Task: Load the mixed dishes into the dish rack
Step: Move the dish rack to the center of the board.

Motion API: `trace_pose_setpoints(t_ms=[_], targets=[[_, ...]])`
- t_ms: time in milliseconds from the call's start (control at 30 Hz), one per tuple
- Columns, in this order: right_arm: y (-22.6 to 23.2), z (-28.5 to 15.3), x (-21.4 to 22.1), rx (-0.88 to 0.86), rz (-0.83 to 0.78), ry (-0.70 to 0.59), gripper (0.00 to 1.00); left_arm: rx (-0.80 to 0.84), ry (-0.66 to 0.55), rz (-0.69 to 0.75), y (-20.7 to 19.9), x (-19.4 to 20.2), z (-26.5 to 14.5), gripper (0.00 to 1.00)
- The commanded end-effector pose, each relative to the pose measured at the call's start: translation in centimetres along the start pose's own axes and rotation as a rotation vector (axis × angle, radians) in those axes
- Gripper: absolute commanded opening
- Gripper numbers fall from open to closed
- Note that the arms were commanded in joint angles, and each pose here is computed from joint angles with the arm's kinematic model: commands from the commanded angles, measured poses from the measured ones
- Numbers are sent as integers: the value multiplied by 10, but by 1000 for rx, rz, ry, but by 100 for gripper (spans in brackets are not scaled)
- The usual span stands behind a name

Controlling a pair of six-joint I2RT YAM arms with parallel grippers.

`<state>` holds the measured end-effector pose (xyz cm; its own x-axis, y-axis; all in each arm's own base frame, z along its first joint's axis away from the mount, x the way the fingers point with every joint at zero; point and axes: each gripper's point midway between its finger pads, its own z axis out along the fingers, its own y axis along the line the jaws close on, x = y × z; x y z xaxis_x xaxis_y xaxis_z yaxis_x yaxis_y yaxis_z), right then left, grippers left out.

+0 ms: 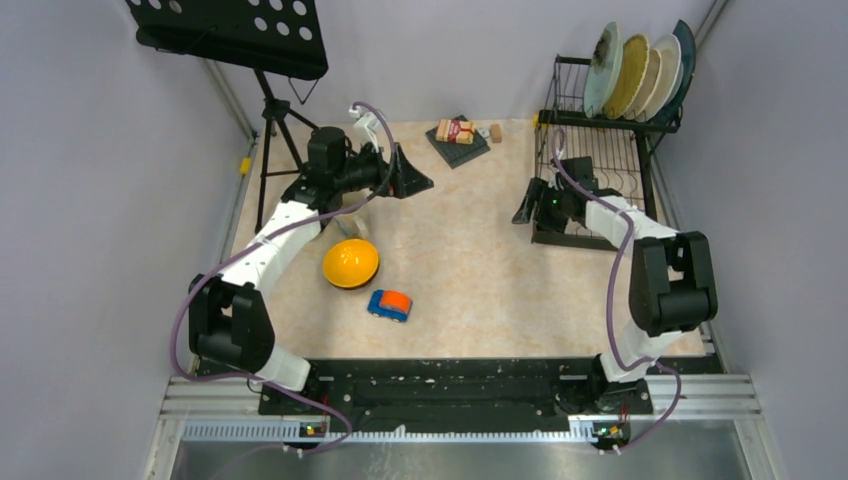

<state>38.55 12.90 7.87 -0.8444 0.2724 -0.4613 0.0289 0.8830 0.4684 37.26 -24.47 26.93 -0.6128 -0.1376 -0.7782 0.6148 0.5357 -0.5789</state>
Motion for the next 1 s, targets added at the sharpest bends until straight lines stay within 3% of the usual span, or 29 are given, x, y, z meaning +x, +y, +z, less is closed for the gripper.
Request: trace_pose_setpoints(t_ms=[0, 200, 967], targets=[[38, 2, 2, -78, -83, 19, 63, 27, -38, 43, -9, -16, 1, 98], [65, 5, 14, -96, -178, 29, 63, 25, -40, 43, -8, -15, 0, 97], [153, 28, 90, -276, -300, 179, 63, 41, -93, 80, -21, -29, -6, 97]])
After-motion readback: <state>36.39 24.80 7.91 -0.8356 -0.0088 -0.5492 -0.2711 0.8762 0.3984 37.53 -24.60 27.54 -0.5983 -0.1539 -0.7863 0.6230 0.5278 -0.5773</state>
